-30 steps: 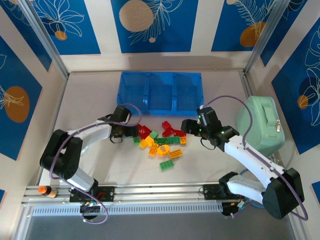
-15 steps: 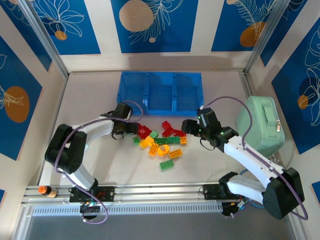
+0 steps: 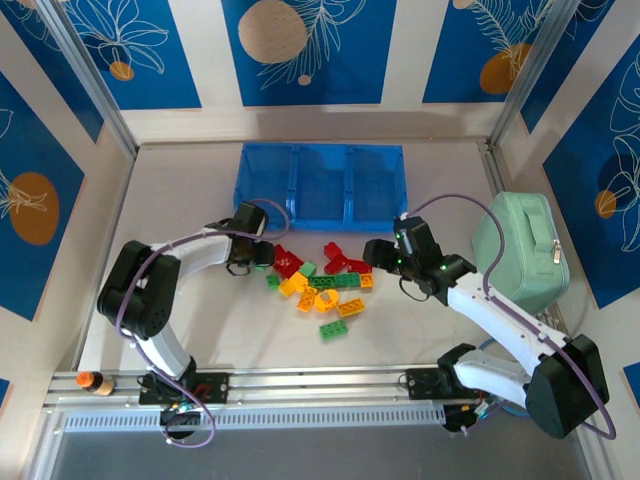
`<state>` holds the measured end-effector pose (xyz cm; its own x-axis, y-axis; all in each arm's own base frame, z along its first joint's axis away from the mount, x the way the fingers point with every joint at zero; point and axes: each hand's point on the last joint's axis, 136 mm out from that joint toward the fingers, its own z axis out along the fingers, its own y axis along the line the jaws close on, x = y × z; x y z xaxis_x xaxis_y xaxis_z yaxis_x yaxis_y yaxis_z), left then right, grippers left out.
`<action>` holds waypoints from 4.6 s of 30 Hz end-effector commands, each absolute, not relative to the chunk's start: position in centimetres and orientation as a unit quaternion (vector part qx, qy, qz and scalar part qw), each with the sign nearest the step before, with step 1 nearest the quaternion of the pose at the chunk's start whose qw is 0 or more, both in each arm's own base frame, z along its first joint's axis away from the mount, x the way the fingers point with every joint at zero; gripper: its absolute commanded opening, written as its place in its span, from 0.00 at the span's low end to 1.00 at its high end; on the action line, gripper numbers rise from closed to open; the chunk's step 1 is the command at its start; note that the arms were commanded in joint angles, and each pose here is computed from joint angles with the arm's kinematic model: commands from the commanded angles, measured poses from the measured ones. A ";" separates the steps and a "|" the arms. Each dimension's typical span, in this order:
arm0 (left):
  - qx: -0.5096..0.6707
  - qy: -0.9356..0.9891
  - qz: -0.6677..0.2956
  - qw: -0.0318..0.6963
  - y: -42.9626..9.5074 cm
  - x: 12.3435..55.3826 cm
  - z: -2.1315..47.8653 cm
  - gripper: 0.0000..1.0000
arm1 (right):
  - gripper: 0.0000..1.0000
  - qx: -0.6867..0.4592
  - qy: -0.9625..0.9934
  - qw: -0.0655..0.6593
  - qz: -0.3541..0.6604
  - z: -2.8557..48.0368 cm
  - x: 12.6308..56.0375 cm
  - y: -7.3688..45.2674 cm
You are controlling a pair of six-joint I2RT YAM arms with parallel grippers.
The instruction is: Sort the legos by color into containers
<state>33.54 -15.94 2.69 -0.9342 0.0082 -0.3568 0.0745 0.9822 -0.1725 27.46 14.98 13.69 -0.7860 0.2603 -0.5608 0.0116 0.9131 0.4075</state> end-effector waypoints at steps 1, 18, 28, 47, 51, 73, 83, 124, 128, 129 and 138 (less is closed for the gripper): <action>0.014 0.981 -0.083 0.173 -15.5 32.8 2.8 0.44 | 0.70 0.080 0.925 0.318 0.192 13.2 27.6 15.1; 0.011 0.968 -0.113 0.224 -16.4 32.5 9.0 0.29 | 0.69 0.085 0.924 0.322 0.187 12.6 27.1 14.6; 0.060 0.937 -0.176 0.295 -22.4 38.0 17.7 0.29 | 0.69 0.086 0.929 0.308 0.184 11.9 26.6 14.5; 0.147 0.934 -0.165 0.280 -31.5 46.9 17.0 0.30 | 0.69 0.088 0.938 0.284 0.179 10.6 25.2 14.0; 0.148 0.937 -0.155 0.276 -31.8 47.8 15.6 0.31 | 0.69 0.089 0.939 0.281 0.179 10.4 25.2 14.1; 0.148 0.900 -0.218 0.346 -32.0 44.9 24.7 0.67 | 0.70 0.083 0.943 0.270 0.175 10.1 26.0 15.2; 0.110 0.903 -0.200 0.364 -26.2 38.6 23.1 0.69 | 0.70 0.015 0.954 0.259 0.146 10.4 26.4 17.6; 0.028 0.923 -0.189 0.334 -15.0 23.6 10.2 0.70 | 0.44 -0.186 0.977 0.103 -0.004 4.0 34.1 27.0; 0.032 0.923 -0.182 0.338 -14.9 23.7 10.7 0.70 | 0.36 -0.186 0.974 0.127 -0.013 5.7 34.1 27.1; 0.036 0.923 -0.177 0.339 -14.8 23.8 10.9 0.70 | 0.36 -0.186 0.973 0.137 -0.011 6.6 34.1 27.2; 0.050 0.919 -0.182 0.347 -15.3 24.1 12.1 0.70 | 0.37 -0.126 0.961 0.247 0.004 16.0 37.5 23.5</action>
<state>23.89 -14.81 10.95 -0.7688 -0.0429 -0.6381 0.1928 0.9358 -0.2951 35.44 25.96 11.36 -0.8716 -0.3131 -0.3773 -0.3189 0.9465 -0.0488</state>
